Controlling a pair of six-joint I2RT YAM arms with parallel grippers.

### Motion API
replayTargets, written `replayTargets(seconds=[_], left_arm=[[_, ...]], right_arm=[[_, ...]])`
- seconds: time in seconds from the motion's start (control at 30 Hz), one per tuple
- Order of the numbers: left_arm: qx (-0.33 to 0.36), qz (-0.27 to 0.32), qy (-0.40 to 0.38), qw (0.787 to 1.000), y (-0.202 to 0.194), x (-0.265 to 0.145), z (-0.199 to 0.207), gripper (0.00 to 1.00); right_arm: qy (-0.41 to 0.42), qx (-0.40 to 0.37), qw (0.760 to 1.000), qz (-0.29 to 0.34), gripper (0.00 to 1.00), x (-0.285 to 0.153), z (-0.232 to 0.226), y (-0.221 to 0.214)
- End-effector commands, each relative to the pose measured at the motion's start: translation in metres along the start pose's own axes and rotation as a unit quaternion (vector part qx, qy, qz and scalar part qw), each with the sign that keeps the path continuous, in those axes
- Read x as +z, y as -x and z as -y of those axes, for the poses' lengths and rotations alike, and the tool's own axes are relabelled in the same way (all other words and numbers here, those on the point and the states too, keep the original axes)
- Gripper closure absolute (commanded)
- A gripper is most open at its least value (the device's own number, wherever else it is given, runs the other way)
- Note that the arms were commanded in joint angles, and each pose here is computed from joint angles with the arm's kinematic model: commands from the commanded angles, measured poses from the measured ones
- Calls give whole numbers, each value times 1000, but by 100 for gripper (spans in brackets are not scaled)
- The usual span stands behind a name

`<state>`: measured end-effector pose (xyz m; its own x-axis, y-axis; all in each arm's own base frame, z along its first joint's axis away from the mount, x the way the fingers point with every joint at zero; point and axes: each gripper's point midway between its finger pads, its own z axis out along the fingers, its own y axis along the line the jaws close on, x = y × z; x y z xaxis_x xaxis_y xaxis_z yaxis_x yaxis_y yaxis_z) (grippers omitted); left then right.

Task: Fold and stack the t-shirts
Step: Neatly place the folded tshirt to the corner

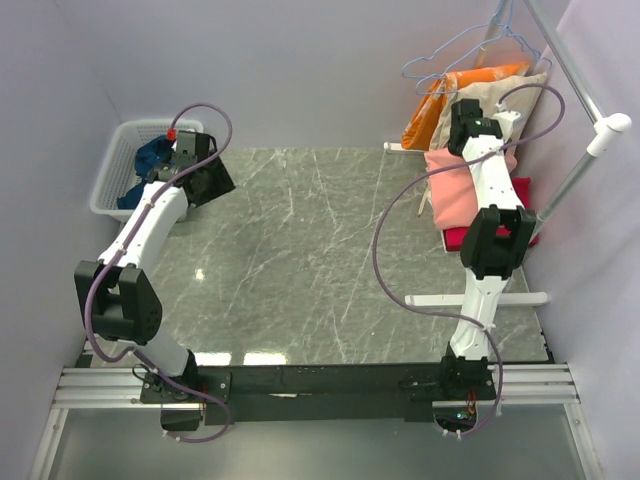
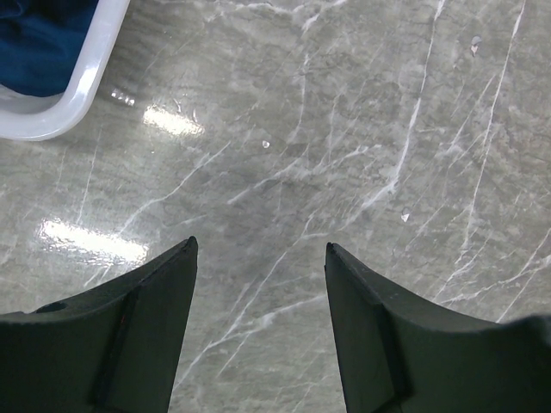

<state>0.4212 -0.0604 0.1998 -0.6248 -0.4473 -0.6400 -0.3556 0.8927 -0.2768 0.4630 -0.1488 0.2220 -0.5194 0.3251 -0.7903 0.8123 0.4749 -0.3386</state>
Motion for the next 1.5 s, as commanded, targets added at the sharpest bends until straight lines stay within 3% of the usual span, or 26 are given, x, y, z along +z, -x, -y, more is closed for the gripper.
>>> replayTargets(seconds=[0.0, 0.2, 0.4, 0.73, 0.83, 0.87, 0.93, 0.97, 1.0, 1.07, 1.23, 1.47], left_arm=[[4, 14, 3, 1000, 12, -4, 1, 34], [6, 9, 2, 1000, 13, -1, 4, 34], [9, 1, 0, 1000, 12, 3, 7, 34], [9, -5, 3, 1000, 10, 6, 6, 34], [8, -4, 0, 1000, 10, 6, 7, 34], [7, -6, -1, 1000, 9, 5, 8, 34], [6, -8, -6, 1000, 9, 5, 10, 34], [5, -9, -6, 1000, 8, 5, 10, 34], [6, -10, -8, 1000, 8, 4, 10, 34], [5, -9, -12, 1000, 7, 3, 10, 34], [5, -8, -24, 1000, 4, 1, 13, 34], [3, -6, -34, 999, 2, 0, 14, 34]], right_arm=[[-97, 16, 995, 8, 100, 11, 31, -8], [-156, 33, 987, -3, 100, 37, 52, -26], [-191, 61, 980, -2, 100, 60, 75, -17], [-196, 48, 979, -15, 100, 97, 79, -20], [-173, 40, 983, -41, 86, 103, 67, -34], [-168, 42, 984, -45, 69, 104, 64, -36], [-160, 51, 985, -43, 52, 101, 63, -34], [-159, 52, 985, -43, 38, 99, 64, -33], [-159, 54, 985, -40, 34, 97, 66, -31], [-157, 70, 985, -30, 29, 90, 72, -19], [-154, 105, 982, 2, 28, 65, 88, 11], [-130, 97, 985, 49, 27, 22, 79, 31]])
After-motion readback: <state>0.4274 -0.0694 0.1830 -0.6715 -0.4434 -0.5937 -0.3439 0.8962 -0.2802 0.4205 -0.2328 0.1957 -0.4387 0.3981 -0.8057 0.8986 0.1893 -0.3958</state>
